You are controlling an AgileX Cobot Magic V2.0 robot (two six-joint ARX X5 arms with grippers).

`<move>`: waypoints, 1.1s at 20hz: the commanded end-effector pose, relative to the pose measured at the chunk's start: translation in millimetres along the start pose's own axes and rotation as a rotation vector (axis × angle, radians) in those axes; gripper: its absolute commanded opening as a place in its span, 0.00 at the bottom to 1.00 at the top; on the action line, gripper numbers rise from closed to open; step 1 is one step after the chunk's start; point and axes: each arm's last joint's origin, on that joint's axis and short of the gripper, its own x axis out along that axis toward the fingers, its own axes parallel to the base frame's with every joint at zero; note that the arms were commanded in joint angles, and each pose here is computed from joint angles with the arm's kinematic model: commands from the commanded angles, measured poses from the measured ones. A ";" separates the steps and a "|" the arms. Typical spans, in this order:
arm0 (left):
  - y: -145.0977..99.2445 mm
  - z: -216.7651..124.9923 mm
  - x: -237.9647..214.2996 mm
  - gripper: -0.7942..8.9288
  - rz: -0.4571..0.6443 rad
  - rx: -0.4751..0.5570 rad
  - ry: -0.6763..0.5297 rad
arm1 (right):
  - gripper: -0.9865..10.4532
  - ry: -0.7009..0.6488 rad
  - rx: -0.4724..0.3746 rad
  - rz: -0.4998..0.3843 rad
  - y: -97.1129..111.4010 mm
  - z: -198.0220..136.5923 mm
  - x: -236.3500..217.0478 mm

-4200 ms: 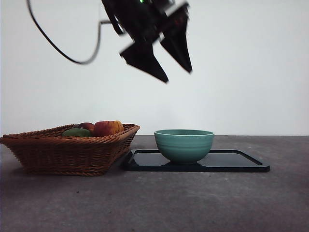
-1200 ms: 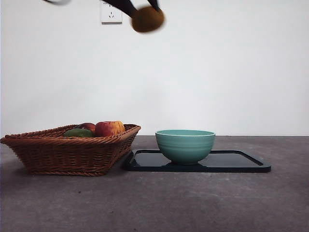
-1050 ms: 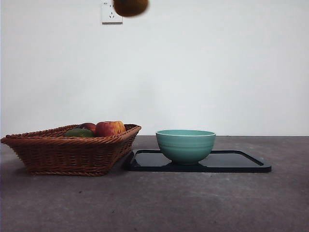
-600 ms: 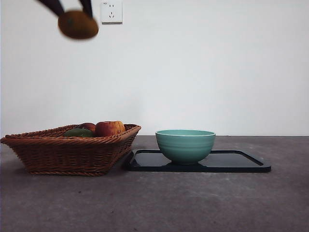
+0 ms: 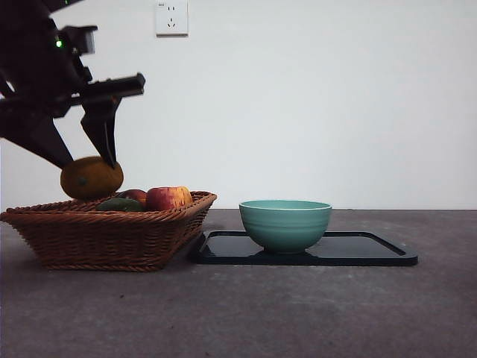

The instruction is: Pick up the wifruite, put it on the bowl, pick up the plate, put it on desk

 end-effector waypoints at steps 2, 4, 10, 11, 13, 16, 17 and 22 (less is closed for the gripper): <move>-2.9 -4.0 27.3 0.27 0.023 0.024 0.044 | 0.29 -0.012 -0.012 0.005 1.4 2.7 -1.0; -3.9 -9.6 44.9 0.27 0.036 0.031 0.080 | 0.29 -0.012 -0.008 0.005 1.4 2.7 -1.0; -4.8 -14.7 61.4 0.36 0.039 0.034 0.106 | 0.29 -0.012 0.000 0.002 1.3 2.6 -1.0; -4.6 -15.4 61.3 0.44 0.041 0.035 0.113 | 0.29 -0.012 0.003 0.002 1.4 2.6 -1.0; -6.1 -15.5 60.6 0.47 -0.002 0.033 0.129 | 0.29 -0.012 0.006 0.002 1.4 2.6 -1.0; -6.7 -8.8 46.7 0.47 -0.022 0.028 0.094 | 0.29 -0.012 0.010 0.003 1.4 2.6 -1.0; -6.3 -5.7 37.0 0.47 -0.029 0.032 0.076 | 0.29 -0.012 0.010 0.003 1.4 2.6 -1.0; -3.2 1.2 -35.1 0.47 -0.113 0.104 -0.006 | 0.29 -0.013 0.010 -0.001 1.2 2.9 -0.8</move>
